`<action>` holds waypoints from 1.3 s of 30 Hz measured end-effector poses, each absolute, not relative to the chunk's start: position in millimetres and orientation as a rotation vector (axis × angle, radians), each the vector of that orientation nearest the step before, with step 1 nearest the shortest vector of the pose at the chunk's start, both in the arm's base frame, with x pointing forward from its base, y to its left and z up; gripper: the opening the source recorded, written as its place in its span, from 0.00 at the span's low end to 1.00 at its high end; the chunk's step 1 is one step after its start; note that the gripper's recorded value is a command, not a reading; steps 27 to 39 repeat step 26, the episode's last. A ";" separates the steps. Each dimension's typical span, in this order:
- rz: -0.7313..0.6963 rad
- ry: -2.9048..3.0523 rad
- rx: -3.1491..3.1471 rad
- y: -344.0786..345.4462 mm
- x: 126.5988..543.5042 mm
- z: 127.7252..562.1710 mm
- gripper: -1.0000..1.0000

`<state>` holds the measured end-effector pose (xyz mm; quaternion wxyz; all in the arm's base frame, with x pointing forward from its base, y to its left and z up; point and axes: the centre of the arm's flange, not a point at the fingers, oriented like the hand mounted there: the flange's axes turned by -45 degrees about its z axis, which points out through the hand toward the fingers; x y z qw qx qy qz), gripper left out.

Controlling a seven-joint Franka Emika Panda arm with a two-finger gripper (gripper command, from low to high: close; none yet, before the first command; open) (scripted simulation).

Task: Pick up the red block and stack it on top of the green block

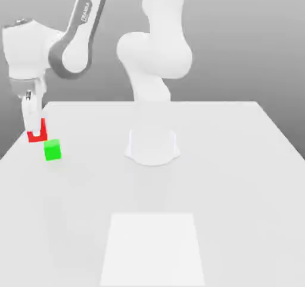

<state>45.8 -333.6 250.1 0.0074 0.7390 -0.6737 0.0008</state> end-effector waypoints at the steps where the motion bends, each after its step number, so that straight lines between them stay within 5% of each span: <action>1: 0.002 -2.190 2.242 -333.6 25.9 248.7 0.00; 25: 0.006 -2.275 2.169 -333.3 6.8 182.0 0.00; 26: 0.003 -2.274 2.169 -332.7 6.4 179.5 1.00; 39: 0.003 -2.274 2.169 -332.7 6.4 179.5 1.00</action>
